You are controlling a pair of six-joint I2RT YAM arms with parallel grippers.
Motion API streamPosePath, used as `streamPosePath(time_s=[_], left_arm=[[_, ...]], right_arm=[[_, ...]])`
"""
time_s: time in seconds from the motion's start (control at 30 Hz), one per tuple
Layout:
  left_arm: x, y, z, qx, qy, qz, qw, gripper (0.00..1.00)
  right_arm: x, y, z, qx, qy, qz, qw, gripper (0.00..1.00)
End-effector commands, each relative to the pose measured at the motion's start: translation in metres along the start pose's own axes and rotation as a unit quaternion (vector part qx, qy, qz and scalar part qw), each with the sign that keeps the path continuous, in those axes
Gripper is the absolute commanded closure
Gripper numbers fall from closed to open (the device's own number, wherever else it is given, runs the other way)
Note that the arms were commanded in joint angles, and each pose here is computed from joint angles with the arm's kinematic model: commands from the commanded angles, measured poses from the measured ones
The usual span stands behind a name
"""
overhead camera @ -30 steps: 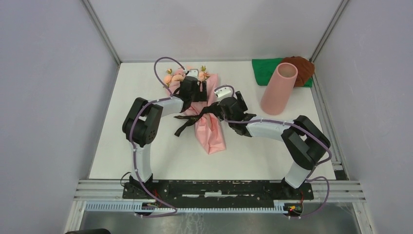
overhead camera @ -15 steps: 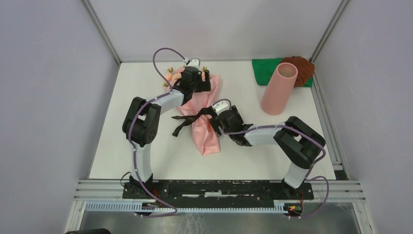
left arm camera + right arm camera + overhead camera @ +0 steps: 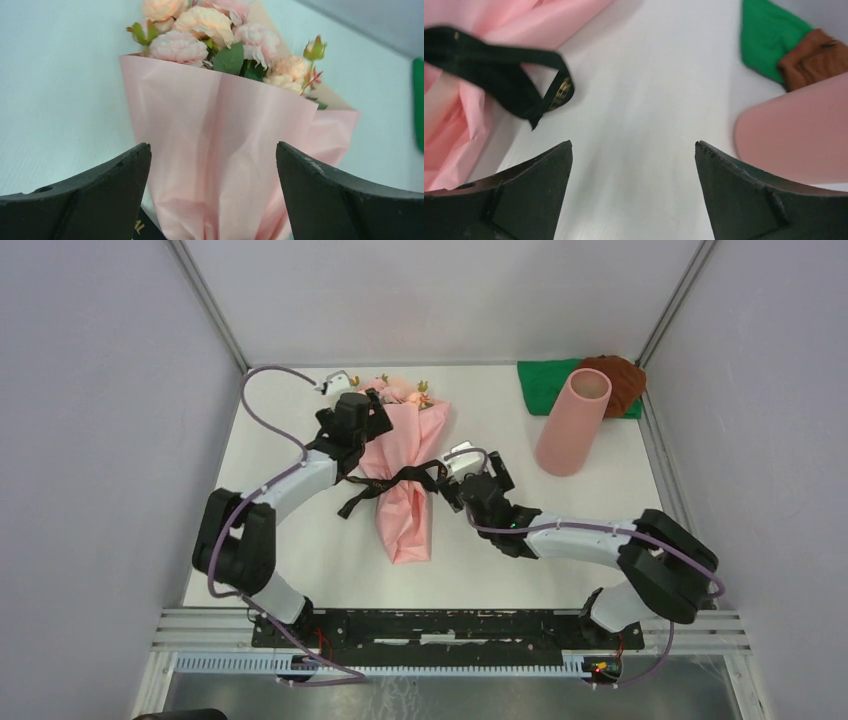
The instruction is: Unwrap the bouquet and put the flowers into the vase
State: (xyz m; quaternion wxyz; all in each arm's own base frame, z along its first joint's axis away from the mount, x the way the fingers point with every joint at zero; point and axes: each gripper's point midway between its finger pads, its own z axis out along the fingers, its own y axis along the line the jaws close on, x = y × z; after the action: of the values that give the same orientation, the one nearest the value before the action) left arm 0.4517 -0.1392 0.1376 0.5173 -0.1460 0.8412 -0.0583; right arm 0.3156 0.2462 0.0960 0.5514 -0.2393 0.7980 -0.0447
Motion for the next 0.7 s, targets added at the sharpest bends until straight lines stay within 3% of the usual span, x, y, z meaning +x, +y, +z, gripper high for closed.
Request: streamPosePath(time_s=[0.0, 0.13, 0.3, 0.37, 0.47, 0.67], left_arm=[[-0.012, 0.037, -0.036, -0.078, -0.014, -0.152, 0.985, 0.00], [0.012, 0.047, -0.062, -0.064, 0.000, -0.283, 0.957, 0.04], [0.044, 0.057, -0.094, -0.006, -0.004, -0.452, 0.892, 0.11], [0.040, 0.067, -0.106, -0.001, -0.025, -0.476, 0.879, 0.10], [0.033, 0.083, -0.118, -0.016, -0.054, -0.479, 0.876, 0.04], [0.017, 0.097, -0.123, -0.013, -0.106, -0.500, 0.859, 0.09]], right_arm=[[-0.041, -0.054, -0.010, 0.087, -0.046, 0.018, 0.995, 0.02], [-0.036, -0.039, 0.004, 0.052, -0.026, 0.003, 0.998, 0.02], [-0.019, -0.022, 0.016, 0.026, 0.000, -0.011, 1.000, 0.03], [-0.013, -0.020, 0.018, 0.026, 0.009, -0.015, 1.000, 0.03], [-0.010, -0.017, 0.019, 0.021, 0.011, -0.015, 1.000, 0.03], [-0.011, -0.012, 0.021, 0.009, 0.014, -0.018, 1.000, 0.05]])
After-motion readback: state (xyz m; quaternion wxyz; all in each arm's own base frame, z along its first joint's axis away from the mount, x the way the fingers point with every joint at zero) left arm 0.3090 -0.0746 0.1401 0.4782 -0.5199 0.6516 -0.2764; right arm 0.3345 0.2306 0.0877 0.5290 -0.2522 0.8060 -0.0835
